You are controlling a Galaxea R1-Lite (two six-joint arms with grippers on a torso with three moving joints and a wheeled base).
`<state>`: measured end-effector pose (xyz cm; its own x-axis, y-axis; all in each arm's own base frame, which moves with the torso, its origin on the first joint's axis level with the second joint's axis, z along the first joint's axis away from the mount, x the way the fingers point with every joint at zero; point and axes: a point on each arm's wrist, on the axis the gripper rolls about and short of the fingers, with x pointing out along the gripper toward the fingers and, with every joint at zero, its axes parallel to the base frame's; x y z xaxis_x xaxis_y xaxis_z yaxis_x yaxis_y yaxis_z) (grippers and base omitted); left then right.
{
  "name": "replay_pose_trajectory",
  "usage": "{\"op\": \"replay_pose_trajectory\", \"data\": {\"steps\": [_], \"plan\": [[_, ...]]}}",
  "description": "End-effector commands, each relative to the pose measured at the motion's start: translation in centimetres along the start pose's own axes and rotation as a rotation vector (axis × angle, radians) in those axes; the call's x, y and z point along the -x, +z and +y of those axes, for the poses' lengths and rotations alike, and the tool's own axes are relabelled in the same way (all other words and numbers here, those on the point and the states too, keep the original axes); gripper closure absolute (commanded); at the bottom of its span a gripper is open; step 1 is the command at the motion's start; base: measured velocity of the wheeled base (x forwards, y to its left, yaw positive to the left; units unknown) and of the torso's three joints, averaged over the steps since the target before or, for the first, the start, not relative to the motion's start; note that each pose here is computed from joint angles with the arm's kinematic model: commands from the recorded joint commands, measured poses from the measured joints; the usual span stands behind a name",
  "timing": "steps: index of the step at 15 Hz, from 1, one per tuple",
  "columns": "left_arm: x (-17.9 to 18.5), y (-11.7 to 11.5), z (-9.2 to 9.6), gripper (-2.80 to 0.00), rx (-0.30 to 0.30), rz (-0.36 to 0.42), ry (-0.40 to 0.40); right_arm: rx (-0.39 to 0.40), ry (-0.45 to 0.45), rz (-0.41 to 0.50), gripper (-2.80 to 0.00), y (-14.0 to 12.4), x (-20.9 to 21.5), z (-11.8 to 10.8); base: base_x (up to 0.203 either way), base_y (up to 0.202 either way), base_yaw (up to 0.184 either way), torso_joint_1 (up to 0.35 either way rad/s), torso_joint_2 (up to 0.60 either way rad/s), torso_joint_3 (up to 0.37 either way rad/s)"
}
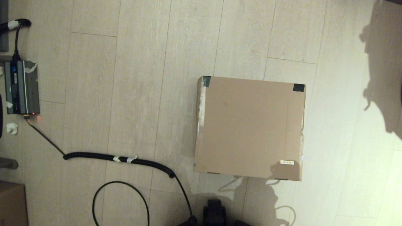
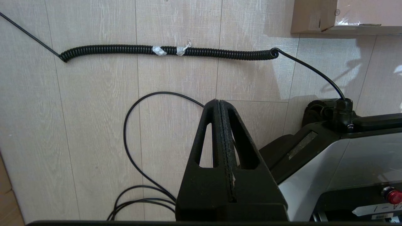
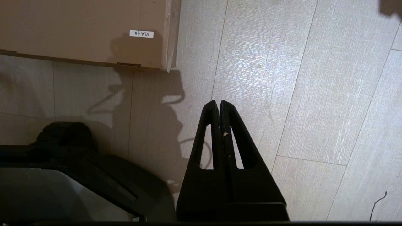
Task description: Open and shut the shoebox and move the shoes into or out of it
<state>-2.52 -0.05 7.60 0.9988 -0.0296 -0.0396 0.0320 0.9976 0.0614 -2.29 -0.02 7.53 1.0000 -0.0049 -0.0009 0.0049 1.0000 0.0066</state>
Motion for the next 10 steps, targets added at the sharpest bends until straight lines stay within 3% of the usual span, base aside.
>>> {"op": "replay_pose_trajectory", "data": {"steps": [1,10], "plan": [[0.00,0.00,0.00,0.00,0.000,0.000,-0.001,0.001,0.000,0.003,0.00,-0.02,-0.03,0.00,0.000,0.000,0.000,0.000,0.00,0.000],[0.00,0.00,0.00,0.00,0.000,0.000,-0.001,0.005,0.005,0.002,0.00,0.01,-0.02,0.01,0.000,0.000,0.000,0.000,0.00,0.000]]}}
